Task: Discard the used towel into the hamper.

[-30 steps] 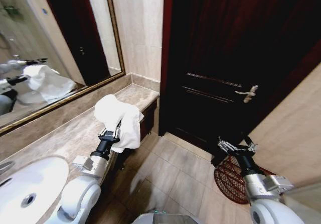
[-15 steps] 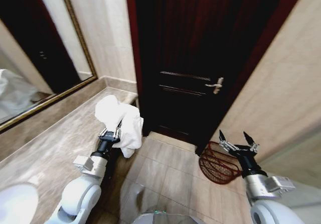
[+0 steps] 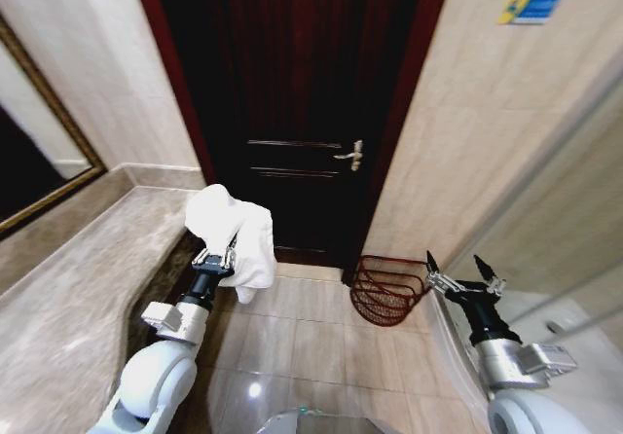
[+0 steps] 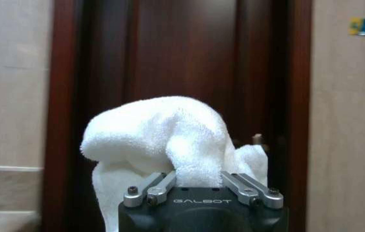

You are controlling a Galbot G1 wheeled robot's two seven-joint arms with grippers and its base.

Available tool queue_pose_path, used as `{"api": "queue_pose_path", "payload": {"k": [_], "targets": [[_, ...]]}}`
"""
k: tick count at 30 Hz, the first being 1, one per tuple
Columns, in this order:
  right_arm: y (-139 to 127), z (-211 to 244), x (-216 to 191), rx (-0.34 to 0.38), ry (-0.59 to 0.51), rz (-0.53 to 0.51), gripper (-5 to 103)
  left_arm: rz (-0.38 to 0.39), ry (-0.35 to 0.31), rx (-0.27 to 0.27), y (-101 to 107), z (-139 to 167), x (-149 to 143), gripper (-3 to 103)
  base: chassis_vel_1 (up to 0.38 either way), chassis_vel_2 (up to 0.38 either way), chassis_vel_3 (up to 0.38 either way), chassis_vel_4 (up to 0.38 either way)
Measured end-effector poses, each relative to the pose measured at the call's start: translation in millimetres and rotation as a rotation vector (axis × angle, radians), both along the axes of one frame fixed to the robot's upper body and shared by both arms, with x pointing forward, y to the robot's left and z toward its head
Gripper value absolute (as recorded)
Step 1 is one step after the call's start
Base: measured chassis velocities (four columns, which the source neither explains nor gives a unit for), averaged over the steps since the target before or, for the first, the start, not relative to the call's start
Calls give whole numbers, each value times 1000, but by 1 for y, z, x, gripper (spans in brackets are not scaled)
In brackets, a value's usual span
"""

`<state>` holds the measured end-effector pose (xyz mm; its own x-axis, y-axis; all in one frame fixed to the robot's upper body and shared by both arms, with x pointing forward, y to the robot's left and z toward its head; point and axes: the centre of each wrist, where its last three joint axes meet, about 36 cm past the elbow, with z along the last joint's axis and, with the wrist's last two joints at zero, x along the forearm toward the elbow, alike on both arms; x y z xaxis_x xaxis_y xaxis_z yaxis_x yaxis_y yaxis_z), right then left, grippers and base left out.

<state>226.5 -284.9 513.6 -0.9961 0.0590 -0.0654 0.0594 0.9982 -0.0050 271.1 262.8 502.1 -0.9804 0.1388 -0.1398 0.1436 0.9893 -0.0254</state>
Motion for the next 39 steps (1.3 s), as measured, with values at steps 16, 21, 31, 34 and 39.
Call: {"api": "queue_pose_path", "payload": {"k": [16, 21, 31, 34, 39], "targets": [[1, 0, -1, 4, 1, -3, 100, -1, -11, -16, -2, -4, 3, 15, -123, -121, -122, -124], [2, 0, -1, 8, 6, -2, 100, 2, -10, -19, -2, -5, 3, 15, -72, -87, -70, -74], [2, -1, -1, 7, 10, 4, 100, 2, -9, -21, -3, -6, 3, 15, -20, -20, 15, 10], [2, -1, -1, 6, 11, 5, 100, 2, -8, -23, -3, -6, 3, 15, -72, -79, 67, 47], [2, -2, -1, 7, 13, 5, 100, 10, -12, -35, -4, -8, 3, 15, -55, -61, 68, 73]]}}
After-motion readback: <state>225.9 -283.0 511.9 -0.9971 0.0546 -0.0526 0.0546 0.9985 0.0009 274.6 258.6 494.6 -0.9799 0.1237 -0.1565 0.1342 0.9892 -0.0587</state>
